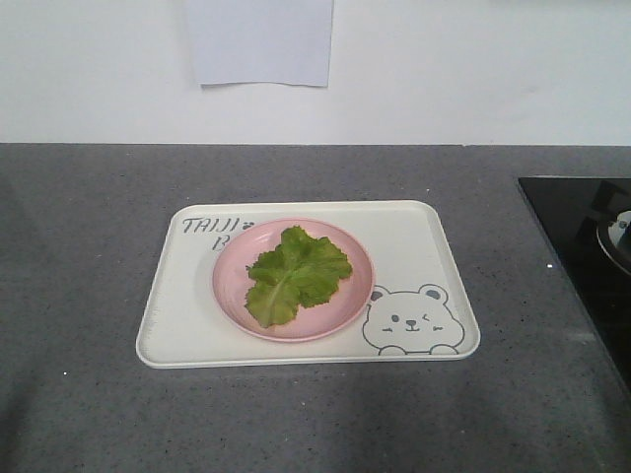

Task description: Transfer vegetables to tray and serve

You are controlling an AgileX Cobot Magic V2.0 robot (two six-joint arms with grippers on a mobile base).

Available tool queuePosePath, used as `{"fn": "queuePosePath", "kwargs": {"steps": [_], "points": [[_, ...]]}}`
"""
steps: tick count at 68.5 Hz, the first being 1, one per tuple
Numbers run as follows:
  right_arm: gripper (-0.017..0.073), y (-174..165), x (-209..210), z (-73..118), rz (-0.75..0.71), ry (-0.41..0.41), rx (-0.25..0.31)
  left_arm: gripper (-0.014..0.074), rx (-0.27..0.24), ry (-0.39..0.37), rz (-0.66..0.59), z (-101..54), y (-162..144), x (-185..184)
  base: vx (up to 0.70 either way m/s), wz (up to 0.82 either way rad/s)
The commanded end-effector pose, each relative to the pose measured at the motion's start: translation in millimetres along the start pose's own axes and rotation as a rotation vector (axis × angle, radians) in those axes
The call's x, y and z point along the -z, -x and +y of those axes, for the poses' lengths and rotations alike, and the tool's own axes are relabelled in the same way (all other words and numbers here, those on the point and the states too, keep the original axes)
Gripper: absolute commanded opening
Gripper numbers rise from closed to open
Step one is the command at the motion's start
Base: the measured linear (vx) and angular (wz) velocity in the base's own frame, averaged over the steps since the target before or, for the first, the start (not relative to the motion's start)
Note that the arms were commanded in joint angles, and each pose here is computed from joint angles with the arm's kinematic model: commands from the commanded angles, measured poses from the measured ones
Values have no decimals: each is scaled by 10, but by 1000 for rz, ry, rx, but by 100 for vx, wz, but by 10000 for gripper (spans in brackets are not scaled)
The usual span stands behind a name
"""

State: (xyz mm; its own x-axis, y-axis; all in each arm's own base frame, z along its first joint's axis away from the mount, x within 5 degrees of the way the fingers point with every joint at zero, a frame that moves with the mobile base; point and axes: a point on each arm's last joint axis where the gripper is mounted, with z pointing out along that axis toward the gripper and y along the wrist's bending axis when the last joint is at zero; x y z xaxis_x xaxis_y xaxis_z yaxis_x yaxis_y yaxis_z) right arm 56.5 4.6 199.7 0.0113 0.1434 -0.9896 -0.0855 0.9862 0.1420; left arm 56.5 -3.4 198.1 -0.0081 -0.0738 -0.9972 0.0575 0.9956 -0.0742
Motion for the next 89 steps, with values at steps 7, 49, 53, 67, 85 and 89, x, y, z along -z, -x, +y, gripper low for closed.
{"fn": "queuePosePath", "kwargs": {"steps": [7, 49, 53, 67, 85, 89], "points": [[-2, 32, 3, 4, -74, 7, 11, -6, 10, 0, -65, 5, -12, 2, 0, 0], [-2, 32, 3, 4, -74, 7, 11, -6, 10, 0, -65, 5, -12, 2, 0, 0], [-2, 32, 3, 4, -74, 7, 11, -6, 10, 0, -65, 5, -12, 2, 0, 0], [-2, 32, 3, 4, -74, 7, 11, -6, 10, 0, -65, 5, -12, 2, 0, 0], [-2, 32, 3, 4, -74, 7, 11, -6, 10, 0, -65, 5, -12, 2, 0, 0], [-2, 32, 3, 4, -74, 7, 11, -6, 10, 0, -65, 5, -12, 2, 0, 0]]}}
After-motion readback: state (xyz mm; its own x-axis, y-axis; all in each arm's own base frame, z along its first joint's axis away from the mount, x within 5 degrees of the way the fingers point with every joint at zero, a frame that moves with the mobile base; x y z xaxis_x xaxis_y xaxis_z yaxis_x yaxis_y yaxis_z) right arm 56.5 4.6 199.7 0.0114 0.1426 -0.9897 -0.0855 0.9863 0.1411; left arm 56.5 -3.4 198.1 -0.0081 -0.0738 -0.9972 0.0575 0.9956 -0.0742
